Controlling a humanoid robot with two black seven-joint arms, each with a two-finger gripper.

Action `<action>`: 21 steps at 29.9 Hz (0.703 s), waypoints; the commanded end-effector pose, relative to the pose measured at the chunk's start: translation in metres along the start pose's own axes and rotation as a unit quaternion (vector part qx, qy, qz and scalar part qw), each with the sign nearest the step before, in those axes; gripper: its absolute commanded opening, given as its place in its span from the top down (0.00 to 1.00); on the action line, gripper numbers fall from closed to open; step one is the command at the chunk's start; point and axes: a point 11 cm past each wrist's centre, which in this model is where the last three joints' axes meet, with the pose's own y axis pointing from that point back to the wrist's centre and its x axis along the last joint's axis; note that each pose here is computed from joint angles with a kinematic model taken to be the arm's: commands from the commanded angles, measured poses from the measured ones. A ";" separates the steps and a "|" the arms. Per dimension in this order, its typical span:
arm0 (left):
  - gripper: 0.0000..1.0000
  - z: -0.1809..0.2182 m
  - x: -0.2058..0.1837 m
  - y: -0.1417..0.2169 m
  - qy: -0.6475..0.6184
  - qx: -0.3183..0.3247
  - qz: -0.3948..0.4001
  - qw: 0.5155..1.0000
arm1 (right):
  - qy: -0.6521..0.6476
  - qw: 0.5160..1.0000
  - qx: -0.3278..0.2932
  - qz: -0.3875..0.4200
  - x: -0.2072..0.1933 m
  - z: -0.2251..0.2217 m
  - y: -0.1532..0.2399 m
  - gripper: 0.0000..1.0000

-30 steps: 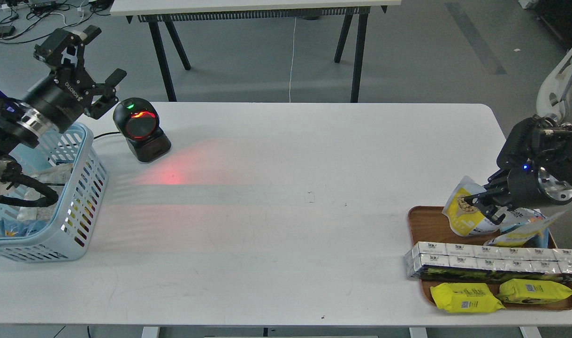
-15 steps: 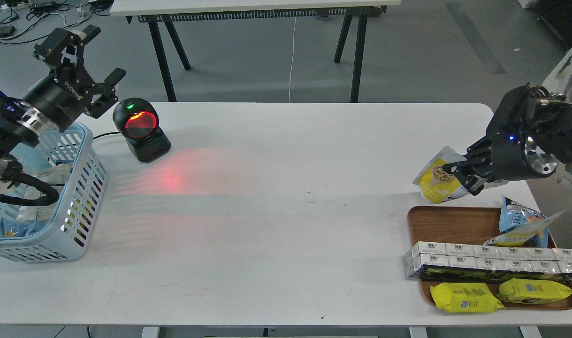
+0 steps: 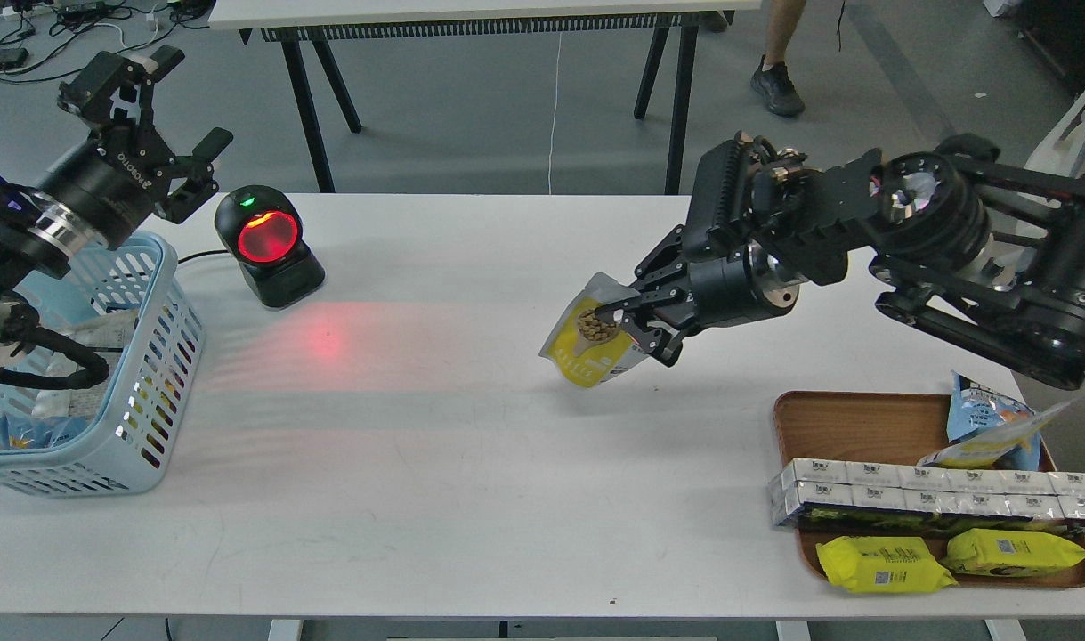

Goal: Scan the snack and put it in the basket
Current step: 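Lift the snack bag and carry it toward the table center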

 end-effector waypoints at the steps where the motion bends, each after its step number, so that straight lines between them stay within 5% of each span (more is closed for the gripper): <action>1: 0.00 0.001 0.000 0.000 -0.001 0.000 0.000 1.000 | 0.007 1.000 0.030 -0.007 0.012 -0.014 -0.036 1.00; 16: 0.00 0.000 0.000 0.000 -0.001 0.000 0.000 1.000 | 0.009 0.997 0.073 -0.014 0.036 -0.045 -0.100 1.00; 17: 0.00 0.000 0.000 0.000 -0.001 0.000 0.000 1.000 | 0.010 0.997 0.075 -0.013 0.037 -0.047 -0.101 0.96; 21: 0.00 0.000 0.000 0.000 -0.001 0.000 0.000 1.000 | 0.007 0.997 0.079 -0.014 0.034 -0.049 -0.103 0.53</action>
